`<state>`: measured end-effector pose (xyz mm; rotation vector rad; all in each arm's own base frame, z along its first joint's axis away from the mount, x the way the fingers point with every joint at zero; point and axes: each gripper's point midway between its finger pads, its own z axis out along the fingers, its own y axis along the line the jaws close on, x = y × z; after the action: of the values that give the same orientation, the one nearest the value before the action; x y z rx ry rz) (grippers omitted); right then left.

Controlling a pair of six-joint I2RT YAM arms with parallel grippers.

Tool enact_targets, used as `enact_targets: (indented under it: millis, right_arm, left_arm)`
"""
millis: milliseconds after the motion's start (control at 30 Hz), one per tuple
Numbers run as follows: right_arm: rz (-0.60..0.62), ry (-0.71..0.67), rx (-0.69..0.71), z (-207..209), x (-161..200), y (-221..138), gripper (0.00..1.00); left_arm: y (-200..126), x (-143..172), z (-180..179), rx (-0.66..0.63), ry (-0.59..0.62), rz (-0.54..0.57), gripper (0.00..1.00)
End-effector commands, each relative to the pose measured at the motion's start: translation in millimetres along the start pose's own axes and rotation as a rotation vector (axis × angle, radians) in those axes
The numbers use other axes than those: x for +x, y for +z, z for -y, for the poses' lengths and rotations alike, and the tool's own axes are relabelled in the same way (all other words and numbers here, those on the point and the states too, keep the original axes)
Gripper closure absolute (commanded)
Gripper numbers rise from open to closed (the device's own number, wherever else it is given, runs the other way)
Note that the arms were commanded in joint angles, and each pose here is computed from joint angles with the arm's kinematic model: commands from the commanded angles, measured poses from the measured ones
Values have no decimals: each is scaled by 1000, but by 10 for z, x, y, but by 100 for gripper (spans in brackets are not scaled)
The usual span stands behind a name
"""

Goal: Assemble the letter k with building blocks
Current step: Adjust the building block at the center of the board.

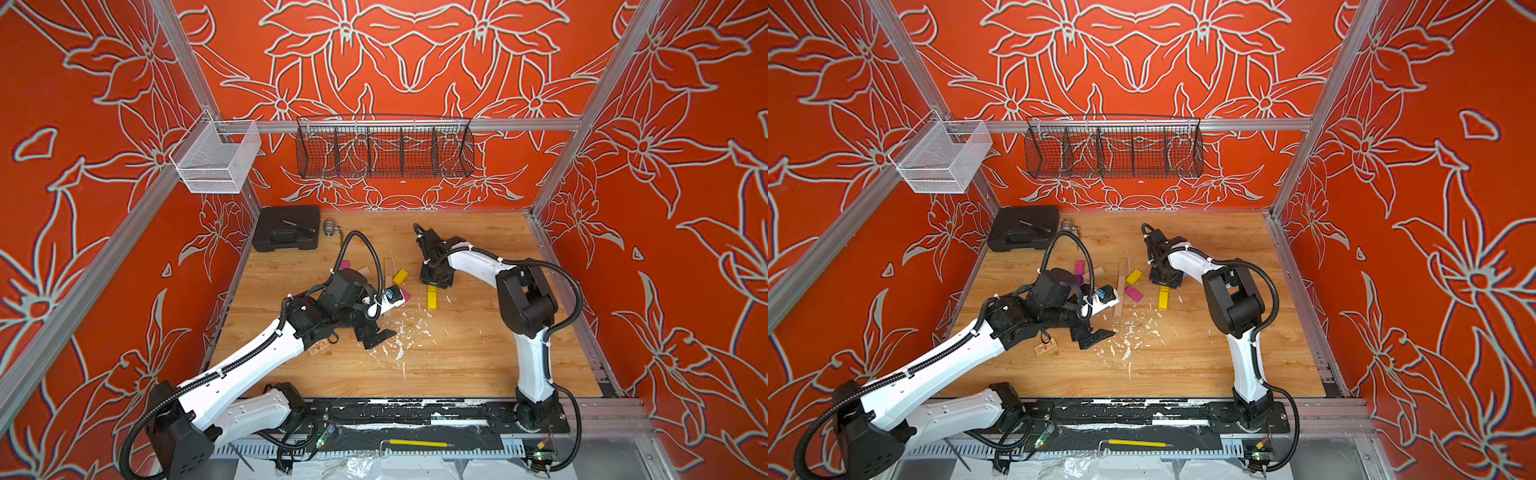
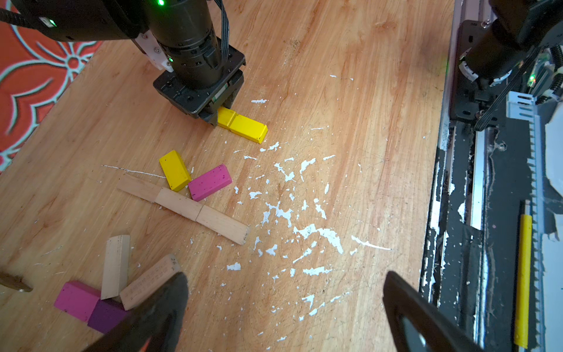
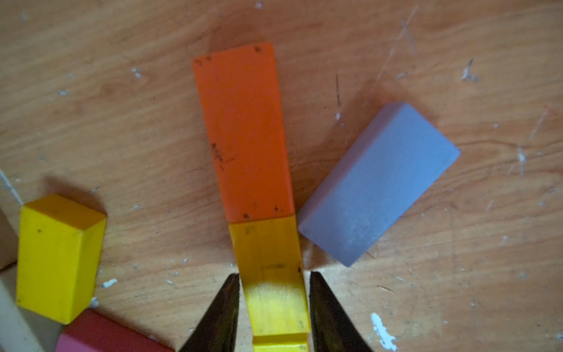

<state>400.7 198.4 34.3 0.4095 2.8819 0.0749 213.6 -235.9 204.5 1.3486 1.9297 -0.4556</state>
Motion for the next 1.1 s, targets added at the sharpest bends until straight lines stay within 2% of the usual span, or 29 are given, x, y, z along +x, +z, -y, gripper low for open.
enact_targets:
  millis: [0,133,333,500,567,700,733,800,867,933,1000,1067]
  right_arm:
    - [-12,15,16,38,16,-15,55]
    - [17,6,-16,7,-37,-236,51]
    - [134,-18,-68,71,-174,-860,45]
    - [269,-93,-124,172,-248,-1451,37]
    - [324,-138,-161,189,-252,-1650,32]
    - [429,-239,-236,238,-198,-2012,20]
    - [454,-277,-265,226,-175,-2107,16]
    - [483,-335,-310,217,-111,-2239,10]
    - [514,-391,-350,225,-35,-2378,6]
    - [543,-430,-374,247,23,-2479,3]
    - [571,-460,-399,262,75,-2554,2]
    - [589,-482,-426,265,131,-2594,2]
  left_arm:
    - [-48,-34,9,6,21,7,3]
    - [-16,-30,-137,-69,-44,0,3]
    - [-42,26,-639,-340,-330,-43,2]
    - [-156,322,-748,-414,-551,-225,2]
    - [-222,513,-705,-403,-592,-316,4]
    - [-367,944,-609,-376,-559,-485,8]
    - [-410,1037,-629,-382,-569,-508,11]
    - [-429,1050,-581,-274,-627,-456,17]
    - [-475,1057,-588,-227,-629,-424,18]
    - [-508,1129,-460,-139,-472,-461,15]
    - [-581,1289,-465,-155,-366,-531,12]
    - [-651,1460,-353,-98,-276,-613,10]
